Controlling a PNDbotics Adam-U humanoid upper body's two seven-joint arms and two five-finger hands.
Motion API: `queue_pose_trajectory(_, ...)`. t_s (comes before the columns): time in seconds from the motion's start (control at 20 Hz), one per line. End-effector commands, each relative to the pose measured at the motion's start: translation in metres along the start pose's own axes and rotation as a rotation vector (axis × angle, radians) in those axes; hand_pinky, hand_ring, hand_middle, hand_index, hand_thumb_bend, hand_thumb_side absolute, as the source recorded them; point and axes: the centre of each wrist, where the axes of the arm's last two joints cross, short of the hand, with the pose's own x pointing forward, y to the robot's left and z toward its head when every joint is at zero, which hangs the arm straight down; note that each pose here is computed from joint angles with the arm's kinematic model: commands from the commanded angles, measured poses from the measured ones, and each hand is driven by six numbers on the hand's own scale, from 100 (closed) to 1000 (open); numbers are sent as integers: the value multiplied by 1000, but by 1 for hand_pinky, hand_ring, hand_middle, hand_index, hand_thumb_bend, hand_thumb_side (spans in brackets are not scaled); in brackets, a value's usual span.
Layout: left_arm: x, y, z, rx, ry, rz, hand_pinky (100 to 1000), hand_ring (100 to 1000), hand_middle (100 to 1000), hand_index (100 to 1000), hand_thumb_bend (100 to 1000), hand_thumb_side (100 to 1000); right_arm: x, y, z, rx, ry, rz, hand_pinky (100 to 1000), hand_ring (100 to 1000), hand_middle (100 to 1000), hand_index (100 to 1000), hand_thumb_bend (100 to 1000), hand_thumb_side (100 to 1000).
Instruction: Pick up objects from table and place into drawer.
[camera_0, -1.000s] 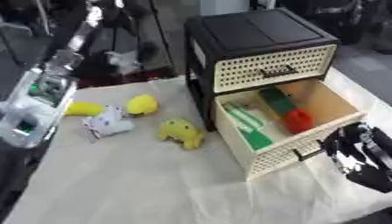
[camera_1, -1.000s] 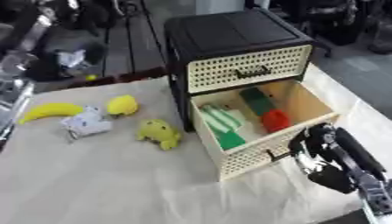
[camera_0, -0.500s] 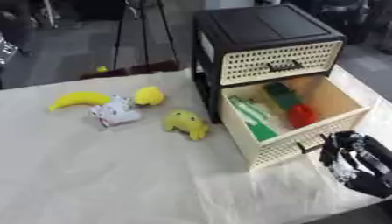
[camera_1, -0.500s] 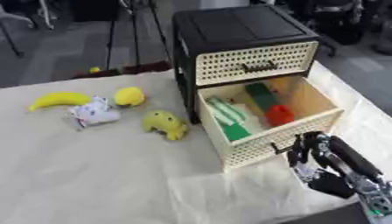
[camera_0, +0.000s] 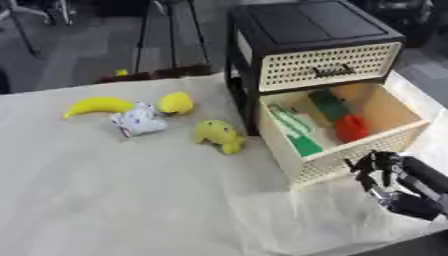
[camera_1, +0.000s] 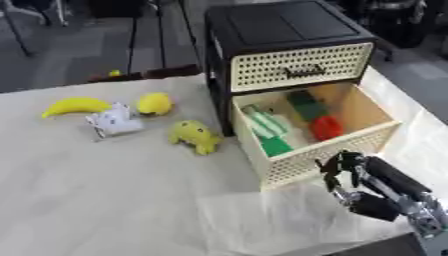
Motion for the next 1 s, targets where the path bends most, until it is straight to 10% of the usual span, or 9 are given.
queue_pose_trajectory(0.05, 9, 9, -2, 34, -31, -8, 607, 509, 602, 730, 567, 789, -14, -7, 2, 26, 69, 47, 492, 735, 763, 702, 100, 1000)
queue_pose_trajectory(0.5, 8, 10, 5, 68, -8, 4, 606, 508, 600, 730, 565, 791, -38, 9, 2, 82, 194, 79, 514, 749, 776, 718, 100, 1000)
queue_pose_trajectory(1.0, 5, 5, 8, 58, 7, 17, 605, 505, 598, 730, 558, 799, -36, -16, -28, 17, 148, 144, 520, 753, 777, 726, 100, 1000)
